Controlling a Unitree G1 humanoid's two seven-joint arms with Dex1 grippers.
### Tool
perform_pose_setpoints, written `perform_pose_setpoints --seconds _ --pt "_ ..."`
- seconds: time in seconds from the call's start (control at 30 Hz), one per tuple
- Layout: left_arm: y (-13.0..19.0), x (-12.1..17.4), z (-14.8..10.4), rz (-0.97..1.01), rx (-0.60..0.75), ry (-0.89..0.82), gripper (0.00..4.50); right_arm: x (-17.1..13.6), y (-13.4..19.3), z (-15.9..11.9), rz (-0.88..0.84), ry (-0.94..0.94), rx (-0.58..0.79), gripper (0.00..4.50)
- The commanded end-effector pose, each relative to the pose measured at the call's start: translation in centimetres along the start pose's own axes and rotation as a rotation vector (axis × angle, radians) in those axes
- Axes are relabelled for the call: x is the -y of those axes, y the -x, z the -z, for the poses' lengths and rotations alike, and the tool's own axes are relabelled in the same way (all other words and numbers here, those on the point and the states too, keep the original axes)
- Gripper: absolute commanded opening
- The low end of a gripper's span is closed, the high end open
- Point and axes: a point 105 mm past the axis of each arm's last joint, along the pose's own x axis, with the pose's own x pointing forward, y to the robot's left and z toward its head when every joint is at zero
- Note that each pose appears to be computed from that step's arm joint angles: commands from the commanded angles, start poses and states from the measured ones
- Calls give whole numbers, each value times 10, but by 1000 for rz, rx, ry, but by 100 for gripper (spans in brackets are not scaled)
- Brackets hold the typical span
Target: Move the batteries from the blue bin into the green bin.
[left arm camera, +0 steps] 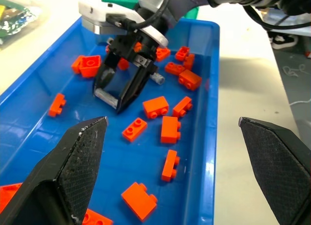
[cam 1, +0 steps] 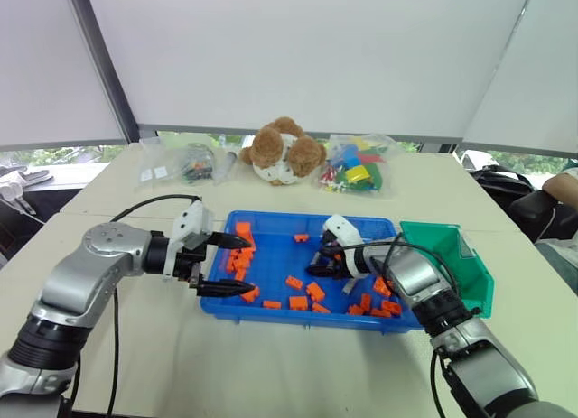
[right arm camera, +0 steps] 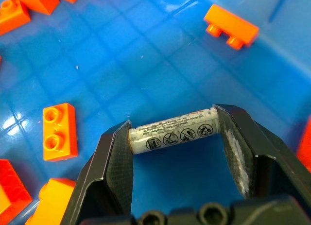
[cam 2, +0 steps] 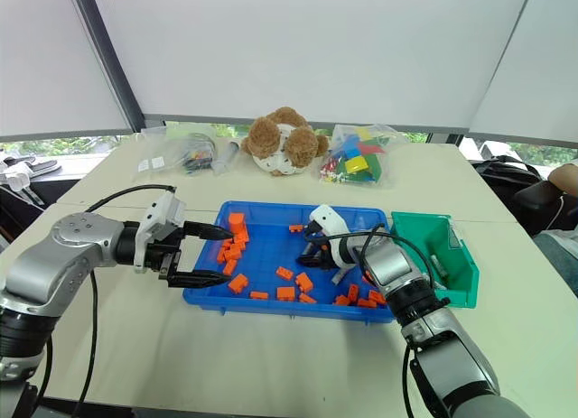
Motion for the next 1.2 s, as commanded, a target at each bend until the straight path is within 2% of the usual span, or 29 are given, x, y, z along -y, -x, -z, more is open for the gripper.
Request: perform_pose_setpoints --seconds 0.03,0.17,0.23,0.3,0.5,0.67,0.73,0.77,0.8,0.83,0.93,1.03,1.1,1.2 --pt "-5 3 -15 56 24 -74 450 30 68 -47 172 -1 177 219" --pt "-10 3 -16 93 29 -88 450 63 127 -48 386 -94 217 219" --pt "-15 1 -18 114 36 -95 450 88 164 -32 548 -117 173 219" --pt "-19 -1 -20 130 44 -99 450 100 186 -14 634 -144 123 219" --pt "-25 -6 -21 164 39 -116 450 105 203 38 676 -191 -13 219" --pt "-27 -9 -23 169 39 -126 450 97 195 59 630 -243 -32 219" --pt "-27 -9 -23 169 37 -129 450 97 195 63 633 -248 -36 322" --pt "-27 -10 -23 168 37 -129 450 98 196 63 635 -247 -37 358" --pt "-27 -10 -23 166 36 -128 450 98 197 62 636 -244 -36 414" --pt "-27 -10 -23 164 35 -128 450 97 198 60 636 -239 -32 445" --pt "-26 -10 -23 157 37 -124 450 95 205 49 628 -192 -18 445" --pt "-26 -10 -23 152 36 -122 450 83 206 17 549 -105 38 445" --pt "-26 -10 -22 151 36 -121 450 66 195 -6 441 -68 98 445" --pt "-27 -10 -22 148 37 -122 450 38 170 -18 271 -40 115 445"
